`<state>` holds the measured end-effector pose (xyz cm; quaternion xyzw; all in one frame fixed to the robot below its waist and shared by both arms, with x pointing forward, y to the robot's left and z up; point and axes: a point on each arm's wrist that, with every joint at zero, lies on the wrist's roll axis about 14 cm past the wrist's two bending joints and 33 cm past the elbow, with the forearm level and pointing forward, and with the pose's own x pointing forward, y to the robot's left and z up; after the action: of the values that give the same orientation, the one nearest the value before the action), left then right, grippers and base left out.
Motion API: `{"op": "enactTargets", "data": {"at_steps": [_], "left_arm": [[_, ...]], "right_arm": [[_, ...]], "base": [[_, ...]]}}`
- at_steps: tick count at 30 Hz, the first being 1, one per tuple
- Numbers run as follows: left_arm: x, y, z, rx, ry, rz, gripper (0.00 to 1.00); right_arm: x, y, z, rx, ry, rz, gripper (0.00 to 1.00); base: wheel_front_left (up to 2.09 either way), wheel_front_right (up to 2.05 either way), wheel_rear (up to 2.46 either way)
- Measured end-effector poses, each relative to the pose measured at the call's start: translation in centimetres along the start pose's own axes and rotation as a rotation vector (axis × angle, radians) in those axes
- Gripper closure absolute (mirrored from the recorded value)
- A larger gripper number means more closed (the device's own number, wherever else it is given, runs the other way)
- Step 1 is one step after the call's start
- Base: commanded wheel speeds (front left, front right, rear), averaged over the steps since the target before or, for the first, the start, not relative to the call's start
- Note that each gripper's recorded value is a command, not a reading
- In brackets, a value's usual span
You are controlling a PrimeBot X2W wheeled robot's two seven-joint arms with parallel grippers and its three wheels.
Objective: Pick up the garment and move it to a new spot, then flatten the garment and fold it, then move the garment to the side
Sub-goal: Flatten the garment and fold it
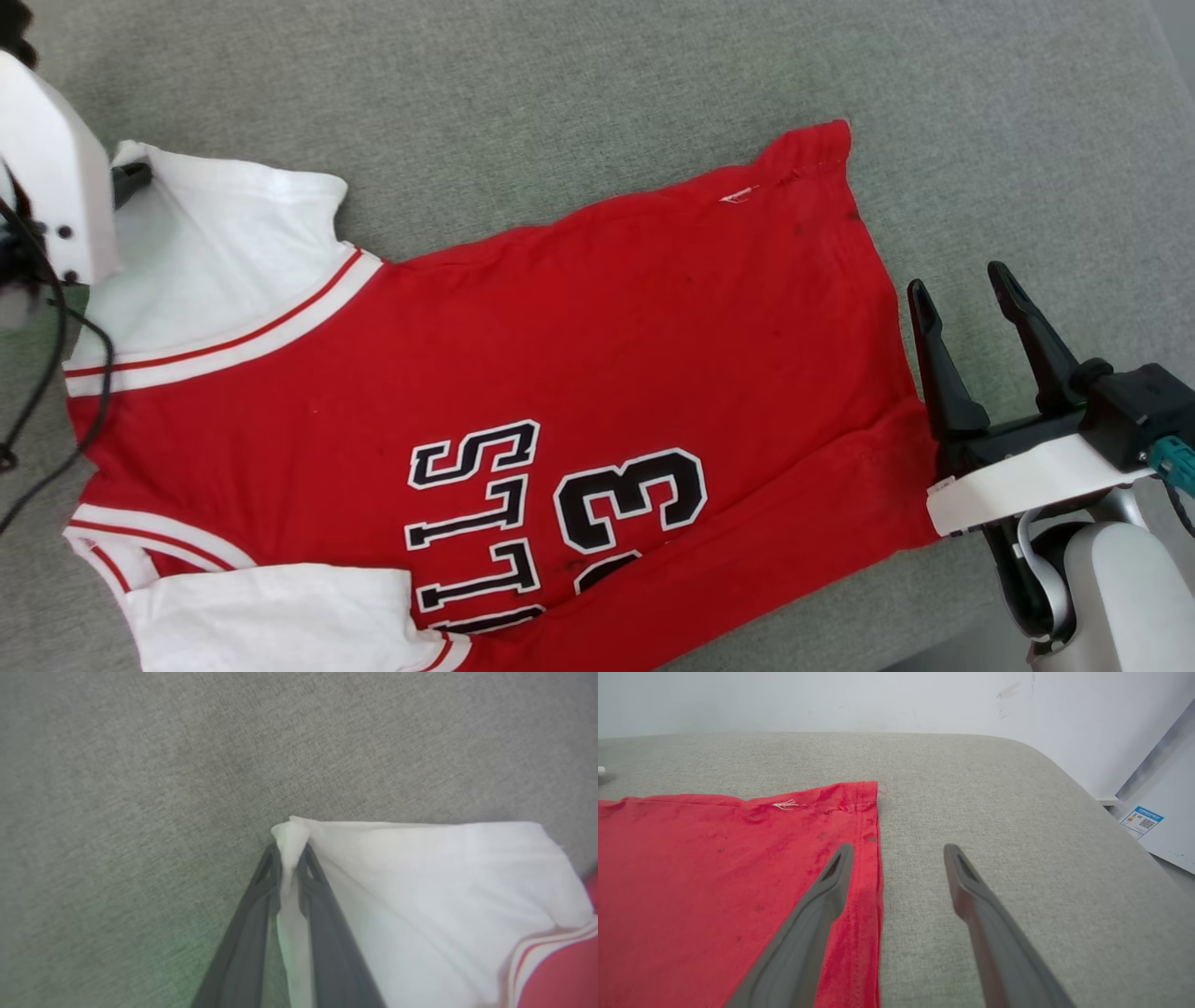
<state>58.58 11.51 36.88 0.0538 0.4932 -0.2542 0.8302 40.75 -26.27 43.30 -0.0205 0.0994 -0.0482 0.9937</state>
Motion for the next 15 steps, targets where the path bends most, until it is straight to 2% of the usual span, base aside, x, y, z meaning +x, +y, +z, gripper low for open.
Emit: {"op": "enactTargets", "data": {"at_steps": [6, 10, 15], "left_arm": [[-1.2, -1.2, 1.1, -0.005, -0.109, -0.025, 1.00], [-3.6, -1.8, 2.7, 0.017, -0.213, -0.035, 1.00], [-7.4, -3.7, 4.3, 0.057, -0.345, -0.074, 1.00]], "right_arm": [[0.1, 0.4, 1.0, -0.017, -0.011, 0.025, 0.00], [0.1, 0.4, 2.0, -0.039, -0.008, 0.048, 0.00], [-0.1, -0.1, 2.2, -0.076, 0.080, 0.080, 0.00]], "base": [[0.00, 0.00, 0.00], [0.00, 0.00, 0.00], [0.00, 0.00, 0.00]]}}
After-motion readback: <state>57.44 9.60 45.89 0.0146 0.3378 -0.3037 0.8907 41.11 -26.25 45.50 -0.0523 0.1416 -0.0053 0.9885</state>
